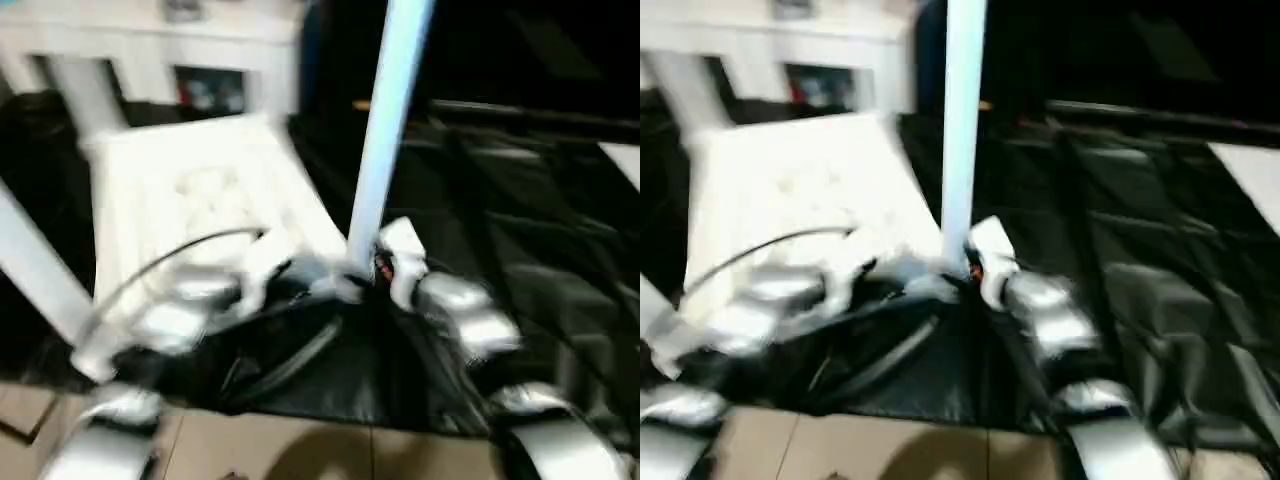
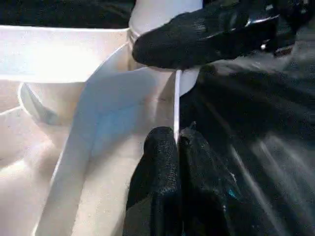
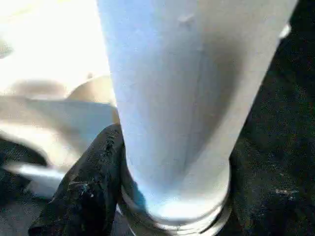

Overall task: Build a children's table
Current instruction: Rotate leg to tighten

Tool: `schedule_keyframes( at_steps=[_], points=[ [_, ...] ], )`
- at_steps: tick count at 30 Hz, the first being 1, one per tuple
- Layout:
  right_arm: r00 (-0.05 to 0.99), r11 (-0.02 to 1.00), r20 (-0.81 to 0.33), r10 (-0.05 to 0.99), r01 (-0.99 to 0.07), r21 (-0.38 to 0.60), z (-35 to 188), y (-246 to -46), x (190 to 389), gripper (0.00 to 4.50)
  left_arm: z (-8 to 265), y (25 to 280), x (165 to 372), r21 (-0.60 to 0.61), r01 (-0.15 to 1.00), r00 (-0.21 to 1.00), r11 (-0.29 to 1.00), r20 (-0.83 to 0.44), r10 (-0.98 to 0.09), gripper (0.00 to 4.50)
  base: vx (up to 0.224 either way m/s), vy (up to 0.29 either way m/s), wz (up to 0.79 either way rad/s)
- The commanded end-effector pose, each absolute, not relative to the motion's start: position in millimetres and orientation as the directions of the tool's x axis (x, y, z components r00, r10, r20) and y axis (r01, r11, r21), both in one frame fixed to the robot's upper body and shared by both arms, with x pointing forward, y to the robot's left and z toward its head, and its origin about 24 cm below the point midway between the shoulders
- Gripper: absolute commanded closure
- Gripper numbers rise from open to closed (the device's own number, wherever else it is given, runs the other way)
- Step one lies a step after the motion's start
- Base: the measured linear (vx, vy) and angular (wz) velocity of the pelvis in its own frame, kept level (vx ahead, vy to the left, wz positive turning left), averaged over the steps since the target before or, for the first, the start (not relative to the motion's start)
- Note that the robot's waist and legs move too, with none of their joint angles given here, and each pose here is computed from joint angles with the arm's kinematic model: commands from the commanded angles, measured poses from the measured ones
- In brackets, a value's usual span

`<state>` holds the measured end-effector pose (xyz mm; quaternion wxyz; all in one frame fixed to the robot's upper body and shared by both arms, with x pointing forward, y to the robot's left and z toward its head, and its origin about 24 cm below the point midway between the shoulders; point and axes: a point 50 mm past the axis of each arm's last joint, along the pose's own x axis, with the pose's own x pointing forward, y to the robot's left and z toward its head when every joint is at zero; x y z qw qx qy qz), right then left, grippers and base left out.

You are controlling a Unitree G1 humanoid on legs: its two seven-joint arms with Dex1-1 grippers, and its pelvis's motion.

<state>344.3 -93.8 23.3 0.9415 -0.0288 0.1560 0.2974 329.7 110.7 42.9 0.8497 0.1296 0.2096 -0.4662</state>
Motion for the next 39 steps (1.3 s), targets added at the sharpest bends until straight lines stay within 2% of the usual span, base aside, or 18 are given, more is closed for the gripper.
schedule_keyframes(
  at_steps=[1, 3, 4, 5, 6, 7, 9, 13, 14, 19, 23, 25, 28, 37, 39],
  points=[
    [0.665, 0.742, -0.392, 0.635, -0.667, 0.069, 3, -50.1, 325.3, 1.83, 53, 82, 335, 0.05, 0.85, 0.494, 0.525, -0.423, -0.759, 4.5, 0.0, 0.0, 0.0],
    [0.657, 0.718, -0.37, 0.657, -0.695, 0.038, 7, -37.2, 323.6, 1.83, 54, 74, 335, 0.052, 0.849, 0.497, 0.525, -0.411, -0.764, 4.5, 0.0, 0.0, 0.0],
    [0.656, 0.71, -0.36, 0.663, -0.704, 0.025, 8, -33.1, 323.2, 1.48, 54, 71, 334, 0.054, 0.851, 0.496, 0.522, -0.407, -0.767, 4.5, 0.0, 0.0, 0.0],
    [0.651, 0.706, -0.35, 0.673, -0.706, 0.044, 8, -33.3, 323.0, 1.48, 54, 71, 334, 0.053, 0.856, 0.488, 0.513, -0.406, -0.772, 4.5, 0.0, 0.0, 0.0],
    [0.653, 0.709, -0.343, 0.675, -0.703, 0.057, 9, -33.0, 323.2, 1.13, 53, 71, 333, 0.053, 0.858, 0.486, 0.51, -0.406, -0.774, 4.5, 0.0, 0.0, 0.0],
    [0.651, 0.709, -0.34, 0.678, -0.702, 0.07, 8, -33.9, 323.2, 1.13, 53, 71, 332, 0.054, 0.864, 0.477, 0.501, -0.406, -0.779, 4.5, 0.0, 0.0, 0.0],
    [0.649, 0.705, -0.33, 0.686, -0.705, 0.079, 9, -38.7, 323.9, 1.0, 52, 75, 329, 0.059, 0.877, 0.457, 0.476, -0.408, -0.791, 4.5, 0.0, 0.0, 0.0],
    [0.642, 0.689, -0.328, 0.693, -0.724, 0.036, 9, -50.2, 325.6, 0.66, 51, 83, 325, 0.063, 0.902, 0.414, 0.428, -0.409, -0.813, 4.5, 0.0, 0.0, 0.0],
    [0.629, 0.672, -0.329, 0.704, -0.74, 0.024, 10, -59.1, 327.1, 0.52, 51, 89, 321, 0.058, 0.921, 0.374, 0.385, -0.408, -0.833, 4.5, 0.0, 0.0, 0.0],
    [0.584, 0.611, -0.323, 0.745, -0.791, -0.02, 17, -83.5, 332.5, 0.52, 57, 102, 310, 0.035, 0.969, 0.237, 0.243, -0.393, -0.889, 4.5, 0.0, 0.0, 0.0],
    [0.545, 0.567, -0.315, 0.777, -0.824, -0.026, 21, -90.7, 332.8, 0.52, 57, 107, 307, 0.021, 0.98, 0.19, 0.198, -0.399, -0.897, 4.5, 0.0, 0.0, 0.0],
    [0.427, 0.446, -0.328, 0.843, -0.895, -0.019, 23, -98.1, 326.6, 0.52, 57, 114, 305, 0.006, 0.986, 0.153, 0.165, -0.411, -0.899, 4.5, 0.0, 0.0, 0.0],
    [0.318, 0.34, -0.337, 0.886, -0.94, 0.007, 24, -104.0, 320.0, 0.52, 58, 122, 302, -0.012, 0.99, 0.121, 0.139, -0.423, -0.898, 4.5, 0.0, 0.0, 0.0],
    [0.068, 0.101, -0.36, 0.93, -0.992, 0.074, 26, -113.2, 304.0, 0.52, 60, 141, 297, -0.072, 0.994, 0.037, 0.077, -0.446, -0.894, 4.5, 0.0, 0.0, 0.0],
    [0.028, 0.067, -0.368, 0.929, -0.993, 0.093, 25, -113.7, 301.4, 0.79, 60, 142, 296, -0.086, 0.994, 0.018, 0.063, -0.45, -0.893, 4.5, 0.0, 0.0, 0.0]
  ],
)
